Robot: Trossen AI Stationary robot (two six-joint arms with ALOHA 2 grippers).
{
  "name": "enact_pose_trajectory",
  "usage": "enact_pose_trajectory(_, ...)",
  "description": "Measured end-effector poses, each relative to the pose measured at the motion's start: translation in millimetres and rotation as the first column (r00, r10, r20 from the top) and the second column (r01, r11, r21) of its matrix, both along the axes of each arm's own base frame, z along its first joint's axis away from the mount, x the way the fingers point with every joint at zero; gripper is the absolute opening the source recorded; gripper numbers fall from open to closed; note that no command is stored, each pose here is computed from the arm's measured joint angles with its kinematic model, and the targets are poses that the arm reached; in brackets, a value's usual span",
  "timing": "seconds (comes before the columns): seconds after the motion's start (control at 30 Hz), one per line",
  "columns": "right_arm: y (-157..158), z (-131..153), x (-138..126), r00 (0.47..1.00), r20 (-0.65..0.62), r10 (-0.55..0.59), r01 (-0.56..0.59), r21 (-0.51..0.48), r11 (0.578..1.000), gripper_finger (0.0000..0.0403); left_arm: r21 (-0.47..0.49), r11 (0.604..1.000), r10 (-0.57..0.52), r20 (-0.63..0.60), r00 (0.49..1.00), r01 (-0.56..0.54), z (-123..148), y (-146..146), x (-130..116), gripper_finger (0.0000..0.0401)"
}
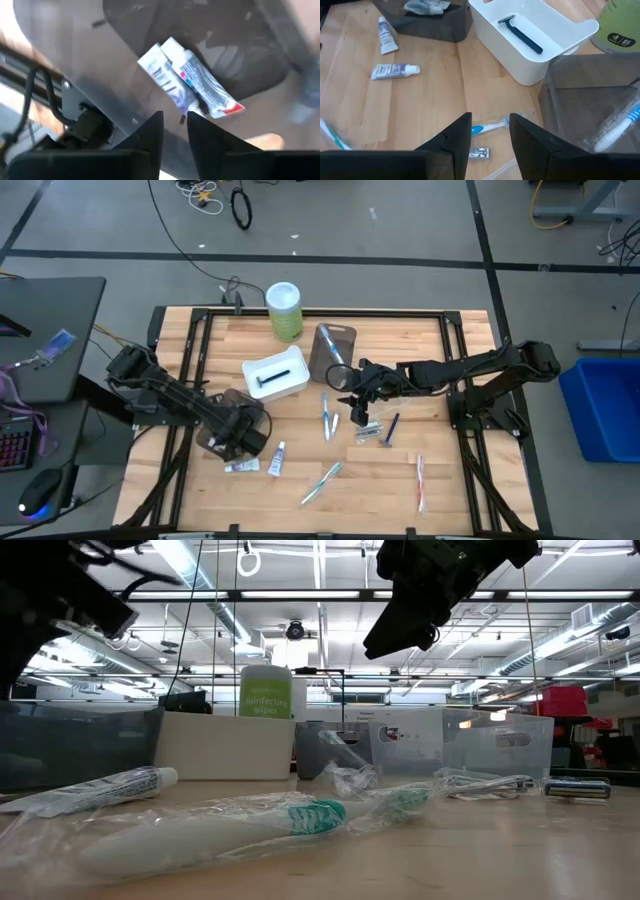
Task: Pick & Place Travel size toiletries
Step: Put the blue razor into the white bin
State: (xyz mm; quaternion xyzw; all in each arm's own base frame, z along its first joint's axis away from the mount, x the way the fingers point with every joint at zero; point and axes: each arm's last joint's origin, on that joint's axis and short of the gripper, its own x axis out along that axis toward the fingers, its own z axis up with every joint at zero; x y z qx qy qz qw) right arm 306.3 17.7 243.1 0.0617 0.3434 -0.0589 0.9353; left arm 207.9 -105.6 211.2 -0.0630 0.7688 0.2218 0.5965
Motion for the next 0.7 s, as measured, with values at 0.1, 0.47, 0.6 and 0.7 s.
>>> enact_pose_trajectory(0.1, 0, 0, 0, 1.000, 0.006, 0.000, 0.000, 0.000, 1.000, 0.0140, -0.027, 0.999, -0.022, 0.046, 0.999, 0.024, 16, 5, 13, 0.0110)
enact_pose_trajectory(0.47, 0, 3, 3, 0.999, 0.043, 0.000, 0.000, 0.003, 1.000, 0.0138, 0.125, 0.984, -0.174, 0.523, 0.834, 0.126, 121, 6, 59, 0.0117)
enact_pose_trajectory(0.6, 0, 3, 2, 0.999, 0.039, 0.000, 0.000, 0.002, 1.000, 0.0140, 0.140, 0.974, -0.225, 0.611, 0.759, 0.176, 133, 3, 68, 0.0117)
enact_pose_trajectory(0.7, 0, 3, 2, 0.999, 0.037, 0.006, -0.006, -0.005, 1.000, 0.0139, 0.153, 0.964, -0.265, 0.635, 0.725, 0.218, 133, 1, 74, 0.0117)
